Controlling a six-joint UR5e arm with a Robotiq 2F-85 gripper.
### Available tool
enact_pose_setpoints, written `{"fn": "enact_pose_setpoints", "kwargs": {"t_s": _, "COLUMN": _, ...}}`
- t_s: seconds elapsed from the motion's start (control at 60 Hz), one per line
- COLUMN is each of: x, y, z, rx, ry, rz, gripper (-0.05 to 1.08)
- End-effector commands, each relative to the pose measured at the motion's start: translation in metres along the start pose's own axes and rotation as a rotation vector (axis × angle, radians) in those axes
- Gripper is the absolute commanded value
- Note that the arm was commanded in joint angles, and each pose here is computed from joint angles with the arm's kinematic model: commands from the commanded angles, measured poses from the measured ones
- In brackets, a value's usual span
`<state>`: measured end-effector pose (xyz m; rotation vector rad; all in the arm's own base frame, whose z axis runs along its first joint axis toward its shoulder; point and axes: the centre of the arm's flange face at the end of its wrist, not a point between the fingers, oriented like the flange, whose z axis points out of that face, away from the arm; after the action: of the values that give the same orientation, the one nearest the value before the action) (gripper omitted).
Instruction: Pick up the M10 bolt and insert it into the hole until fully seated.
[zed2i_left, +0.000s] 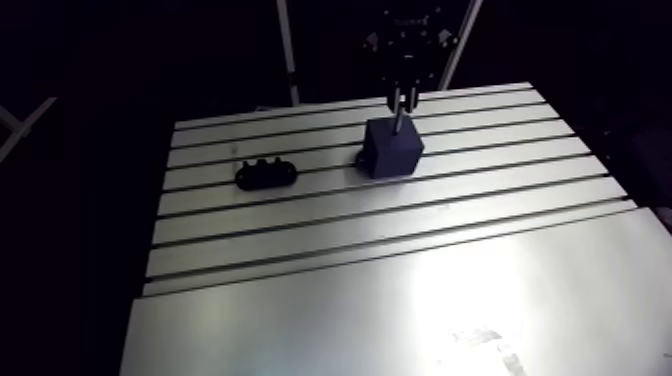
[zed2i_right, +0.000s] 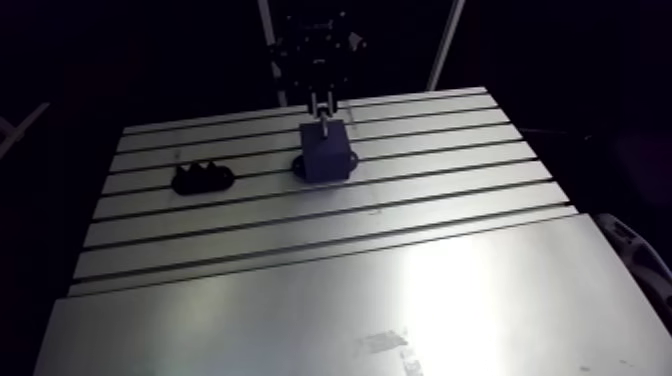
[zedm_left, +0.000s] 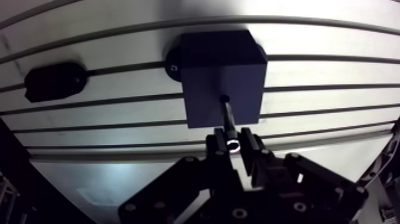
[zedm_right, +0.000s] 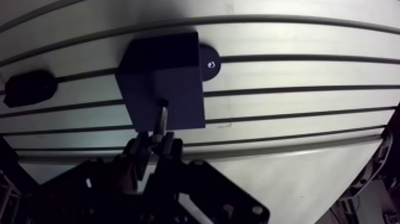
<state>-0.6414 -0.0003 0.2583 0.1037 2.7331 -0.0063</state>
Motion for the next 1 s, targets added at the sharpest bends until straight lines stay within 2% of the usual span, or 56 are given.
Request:
{"fn": "enact_pose_setpoints", "kwargs": {"t_s": 0.017, "x": -0.0001, "y": -0.0002, "z": 0.0037, "rx": 0.001, "ry": -0.006, "rz": -0.002, "gripper": 1.08}}
{"fn": "enact_pose_setpoints", "kwargs": {"t_s": 1.0, "x": 0.0000, "y": 0.0000, "z": 0.0023, "rx": -0.001, "ry": 0.001, "rz": -0.001, "gripper": 1.08}}
